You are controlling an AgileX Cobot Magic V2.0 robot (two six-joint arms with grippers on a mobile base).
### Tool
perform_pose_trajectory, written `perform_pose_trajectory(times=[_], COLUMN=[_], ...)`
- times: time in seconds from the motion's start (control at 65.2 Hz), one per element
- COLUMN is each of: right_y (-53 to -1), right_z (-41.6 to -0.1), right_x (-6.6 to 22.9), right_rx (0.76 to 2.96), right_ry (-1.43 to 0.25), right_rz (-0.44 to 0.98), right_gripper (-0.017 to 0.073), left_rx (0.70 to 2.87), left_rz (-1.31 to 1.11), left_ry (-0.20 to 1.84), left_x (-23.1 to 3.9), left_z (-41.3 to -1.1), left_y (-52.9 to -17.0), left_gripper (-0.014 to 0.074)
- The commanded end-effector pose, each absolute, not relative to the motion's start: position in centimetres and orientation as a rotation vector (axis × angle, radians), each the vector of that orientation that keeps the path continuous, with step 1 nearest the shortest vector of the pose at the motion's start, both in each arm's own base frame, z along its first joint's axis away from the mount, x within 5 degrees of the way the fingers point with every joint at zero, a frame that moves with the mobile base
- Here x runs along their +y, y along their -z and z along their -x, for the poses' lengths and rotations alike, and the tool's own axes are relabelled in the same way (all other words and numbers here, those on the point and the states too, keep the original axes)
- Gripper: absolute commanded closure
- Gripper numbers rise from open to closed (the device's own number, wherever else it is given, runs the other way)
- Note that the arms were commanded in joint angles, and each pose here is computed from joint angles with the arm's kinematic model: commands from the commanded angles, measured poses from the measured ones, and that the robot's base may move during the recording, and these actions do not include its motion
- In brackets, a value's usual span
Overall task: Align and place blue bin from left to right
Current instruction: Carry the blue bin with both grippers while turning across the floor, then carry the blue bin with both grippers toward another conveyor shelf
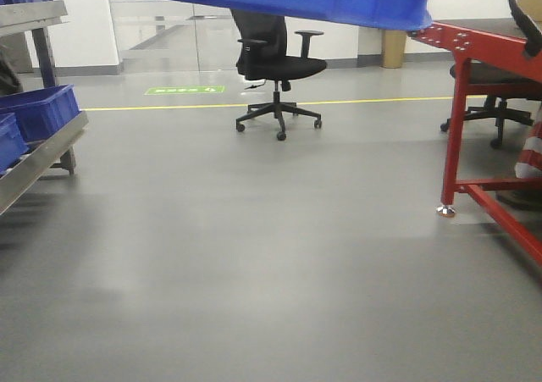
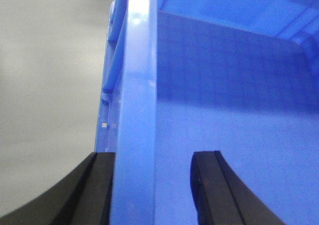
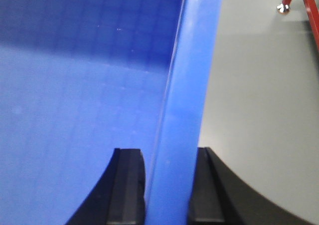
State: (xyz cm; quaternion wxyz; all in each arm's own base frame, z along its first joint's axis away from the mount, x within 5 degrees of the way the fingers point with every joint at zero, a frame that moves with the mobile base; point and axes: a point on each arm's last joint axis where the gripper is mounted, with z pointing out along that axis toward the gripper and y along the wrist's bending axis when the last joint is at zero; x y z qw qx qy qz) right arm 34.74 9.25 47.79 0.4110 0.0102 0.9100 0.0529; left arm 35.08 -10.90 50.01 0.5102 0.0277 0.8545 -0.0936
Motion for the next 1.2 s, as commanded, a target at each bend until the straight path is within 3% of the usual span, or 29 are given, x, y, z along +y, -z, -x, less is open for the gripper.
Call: perform_pose_trajectory(times=[0.0, 1.181], right_y=[-49.15, -49.9], right_z=[-34.81, -35.25], right_x=[8.96, 9.16], right_rx=[2.181, 2.085], right_ry=[-0.121, -0.147], right_rz=[0.005, 0.014], right_gripper=[0.0712, 0.0712], left_rx=[1.853, 1.853], left_rz=[-0.111, -0.111], left_ry=[0.295, 0.295], left_x=[-11.16, -11.16], left_z=[-33.73, -33.73], left_y=[-53.24, -53.24], left_gripper=[0.0704, 0.0704])
